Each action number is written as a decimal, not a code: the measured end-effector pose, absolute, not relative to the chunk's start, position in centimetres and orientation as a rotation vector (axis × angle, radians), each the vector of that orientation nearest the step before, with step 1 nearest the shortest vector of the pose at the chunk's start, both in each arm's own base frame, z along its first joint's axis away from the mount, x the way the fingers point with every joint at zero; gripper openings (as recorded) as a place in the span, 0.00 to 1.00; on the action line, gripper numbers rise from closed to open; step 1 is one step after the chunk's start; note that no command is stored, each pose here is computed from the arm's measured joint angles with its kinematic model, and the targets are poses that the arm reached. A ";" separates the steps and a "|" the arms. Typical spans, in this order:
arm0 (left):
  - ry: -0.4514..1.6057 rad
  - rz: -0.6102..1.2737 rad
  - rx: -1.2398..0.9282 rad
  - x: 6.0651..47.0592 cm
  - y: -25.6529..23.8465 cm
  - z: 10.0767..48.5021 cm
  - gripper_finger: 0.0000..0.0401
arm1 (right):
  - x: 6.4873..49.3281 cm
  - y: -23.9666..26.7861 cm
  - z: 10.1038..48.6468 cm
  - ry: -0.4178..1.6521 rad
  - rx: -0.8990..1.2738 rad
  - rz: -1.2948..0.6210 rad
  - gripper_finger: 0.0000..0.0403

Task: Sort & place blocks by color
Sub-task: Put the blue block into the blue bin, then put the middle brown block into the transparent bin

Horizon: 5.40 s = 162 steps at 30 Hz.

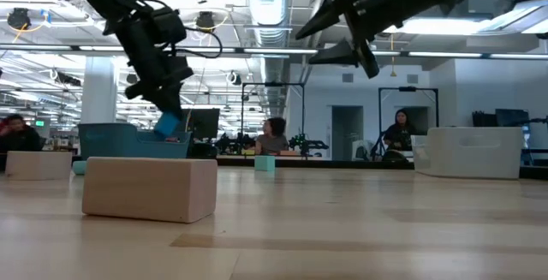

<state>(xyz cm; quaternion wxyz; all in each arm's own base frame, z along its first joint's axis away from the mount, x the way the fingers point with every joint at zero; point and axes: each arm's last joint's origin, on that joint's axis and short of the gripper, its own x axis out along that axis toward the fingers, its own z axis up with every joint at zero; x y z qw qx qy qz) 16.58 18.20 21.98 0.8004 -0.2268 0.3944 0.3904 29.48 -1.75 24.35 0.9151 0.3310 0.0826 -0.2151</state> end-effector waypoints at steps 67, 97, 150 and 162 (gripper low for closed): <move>0.644 0.948 -0.494 17.2 14.8 25.1 0.47 | 28.2 0.1 21.5 0.428 0.921 -0.569 0.63; 0.285 0.481 -0.499 22.3 -6.4 27.9 0.27 | 29.2 6.6 19.0 0.632 0.458 -0.181 0.63; 0.470 0.297 -0.318 17.1 -18.1 26.3 0.48 | 47.2 20.1 16.9 0.701 0.408 -0.092 0.63; 0.373 0.063 -0.372 18.9 -20.3 28.1 0.62 | 47.8 22.1 20.3 0.578 0.576 0.019 0.61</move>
